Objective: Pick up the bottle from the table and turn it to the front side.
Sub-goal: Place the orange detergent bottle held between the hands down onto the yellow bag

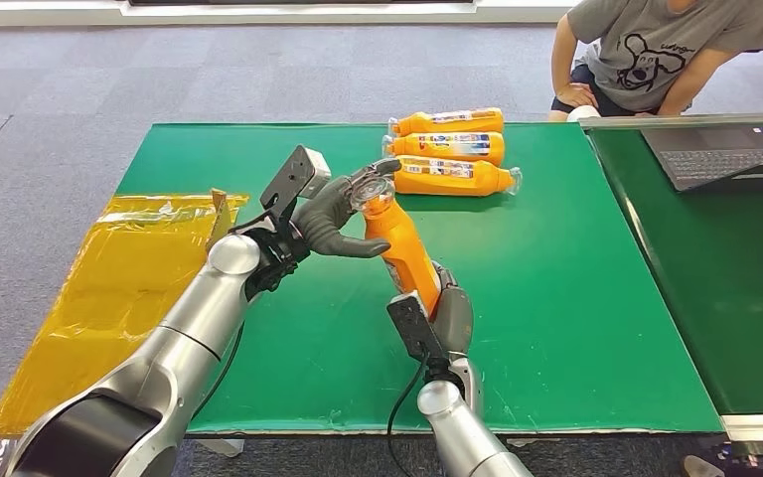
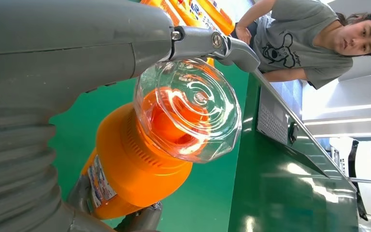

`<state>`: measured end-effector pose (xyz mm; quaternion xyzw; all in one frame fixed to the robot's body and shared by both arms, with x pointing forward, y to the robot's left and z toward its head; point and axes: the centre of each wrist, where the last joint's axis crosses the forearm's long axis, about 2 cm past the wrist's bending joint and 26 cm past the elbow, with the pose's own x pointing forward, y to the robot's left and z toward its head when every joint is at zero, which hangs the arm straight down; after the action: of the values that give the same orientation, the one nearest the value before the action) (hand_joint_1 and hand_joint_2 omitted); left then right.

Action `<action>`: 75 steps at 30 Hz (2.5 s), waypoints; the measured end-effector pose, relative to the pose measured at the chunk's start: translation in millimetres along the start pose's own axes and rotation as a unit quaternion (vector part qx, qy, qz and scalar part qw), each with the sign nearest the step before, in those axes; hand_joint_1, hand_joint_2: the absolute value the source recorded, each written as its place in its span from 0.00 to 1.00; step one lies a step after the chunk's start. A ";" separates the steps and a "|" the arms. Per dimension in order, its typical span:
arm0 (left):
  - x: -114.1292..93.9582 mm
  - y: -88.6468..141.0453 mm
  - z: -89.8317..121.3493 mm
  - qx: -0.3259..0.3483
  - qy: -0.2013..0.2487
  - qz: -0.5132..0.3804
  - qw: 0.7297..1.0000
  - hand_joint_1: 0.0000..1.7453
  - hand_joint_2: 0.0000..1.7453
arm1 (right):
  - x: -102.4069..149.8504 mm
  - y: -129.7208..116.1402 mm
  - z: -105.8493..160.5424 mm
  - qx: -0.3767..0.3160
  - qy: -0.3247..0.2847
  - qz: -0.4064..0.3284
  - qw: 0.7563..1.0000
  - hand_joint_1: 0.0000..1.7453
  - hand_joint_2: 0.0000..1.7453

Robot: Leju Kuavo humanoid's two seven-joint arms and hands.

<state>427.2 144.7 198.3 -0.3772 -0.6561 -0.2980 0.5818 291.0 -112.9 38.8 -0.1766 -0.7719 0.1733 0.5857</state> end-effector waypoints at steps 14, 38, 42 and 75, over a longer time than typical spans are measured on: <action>-1.5 -0.8 1.2 -0.005 -0.004 0.024 1.000 0.00 1.00 | 0.0 0.0 -0.1 0.001 0.001 0.000 1.000 1.00 1.00; -11.6 -29.4 -17.4 -0.034 -0.018 0.081 0.996 0.00 1.00 | -0.3 0.6 0.1 0.008 0.008 -0.002 1.000 1.00 1.00; -11.9 -31.4 -19.0 -0.033 -0.019 0.083 0.996 0.00 1.00 | -0.2 0.6 0.0 0.008 0.008 -0.003 1.000 1.00 1.00; -18.2 -42.0 -24.8 -0.018 -0.014 0.064 0.998 1.00 1.00 | 1.1 2.6 1.4 0.007 0.006 -0.010 1.000 1.00 1.00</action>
<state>405.9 98.8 185.9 -0.4331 -0.6333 -0.2661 0.5836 289.6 -110.1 38.1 -0.1654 -0.7689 0.1717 0.5932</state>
